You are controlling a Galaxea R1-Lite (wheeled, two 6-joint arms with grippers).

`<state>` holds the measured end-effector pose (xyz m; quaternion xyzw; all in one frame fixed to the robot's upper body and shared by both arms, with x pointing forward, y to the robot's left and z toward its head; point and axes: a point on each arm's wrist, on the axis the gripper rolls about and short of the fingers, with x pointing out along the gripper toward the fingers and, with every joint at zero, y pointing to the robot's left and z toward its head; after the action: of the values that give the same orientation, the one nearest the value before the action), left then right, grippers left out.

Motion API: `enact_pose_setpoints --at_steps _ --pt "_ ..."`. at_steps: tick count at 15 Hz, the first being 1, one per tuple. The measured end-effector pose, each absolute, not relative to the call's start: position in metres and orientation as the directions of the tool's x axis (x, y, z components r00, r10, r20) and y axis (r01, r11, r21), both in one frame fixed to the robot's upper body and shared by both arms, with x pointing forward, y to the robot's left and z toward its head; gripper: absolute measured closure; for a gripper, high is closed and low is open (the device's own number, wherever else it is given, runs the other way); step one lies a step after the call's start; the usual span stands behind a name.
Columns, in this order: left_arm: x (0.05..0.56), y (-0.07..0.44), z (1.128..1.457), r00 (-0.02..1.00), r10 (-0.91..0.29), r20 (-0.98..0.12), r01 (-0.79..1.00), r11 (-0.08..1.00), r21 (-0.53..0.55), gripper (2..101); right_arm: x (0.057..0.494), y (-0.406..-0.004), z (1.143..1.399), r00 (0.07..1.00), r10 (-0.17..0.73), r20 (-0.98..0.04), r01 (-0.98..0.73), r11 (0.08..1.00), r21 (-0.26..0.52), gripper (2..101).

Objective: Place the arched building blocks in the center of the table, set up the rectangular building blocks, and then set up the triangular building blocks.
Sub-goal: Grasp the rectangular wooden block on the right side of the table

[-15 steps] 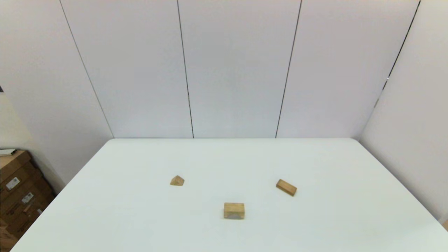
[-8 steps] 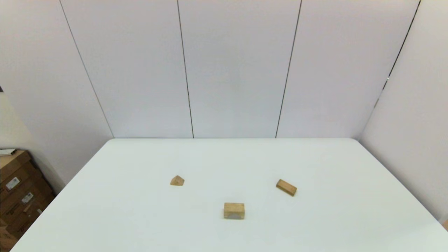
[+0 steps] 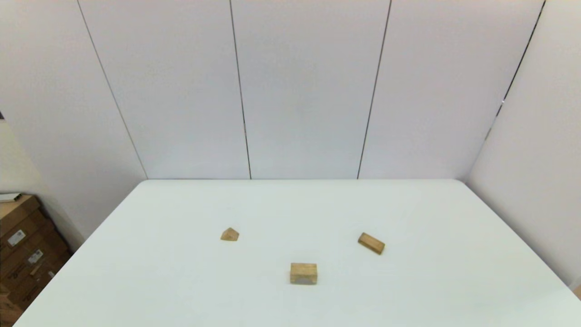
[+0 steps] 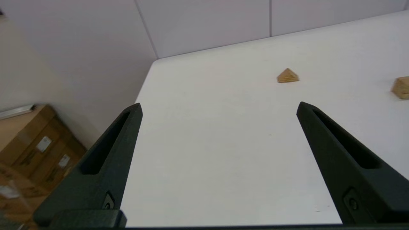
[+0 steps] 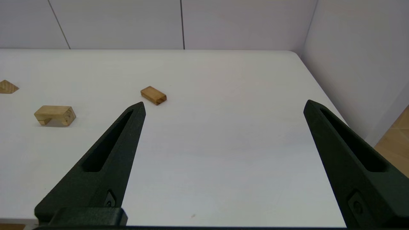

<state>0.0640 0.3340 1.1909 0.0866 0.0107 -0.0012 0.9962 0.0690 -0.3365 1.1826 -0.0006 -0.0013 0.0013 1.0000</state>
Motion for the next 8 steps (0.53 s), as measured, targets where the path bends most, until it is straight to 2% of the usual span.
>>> enact_pose_setpoints --at_steps 5,8 --pt "0.0673 0.3328 1.1842 0.999 -0.049 -0.018 0.051 0.988 0.146 5.4 0.069 -0.3365 1.1826 1.0 0.002 0.003 -0.002 1.0 -0.001 4.3" --pt "0.0677 0.333 1.1832 0.999 -0.041 -0.021 0.042 0.998 0.047 5.4 0.069 -0.3365 1.1826 1.0 0.003 0.002 -0.003 1.0 -0.001 4.3"
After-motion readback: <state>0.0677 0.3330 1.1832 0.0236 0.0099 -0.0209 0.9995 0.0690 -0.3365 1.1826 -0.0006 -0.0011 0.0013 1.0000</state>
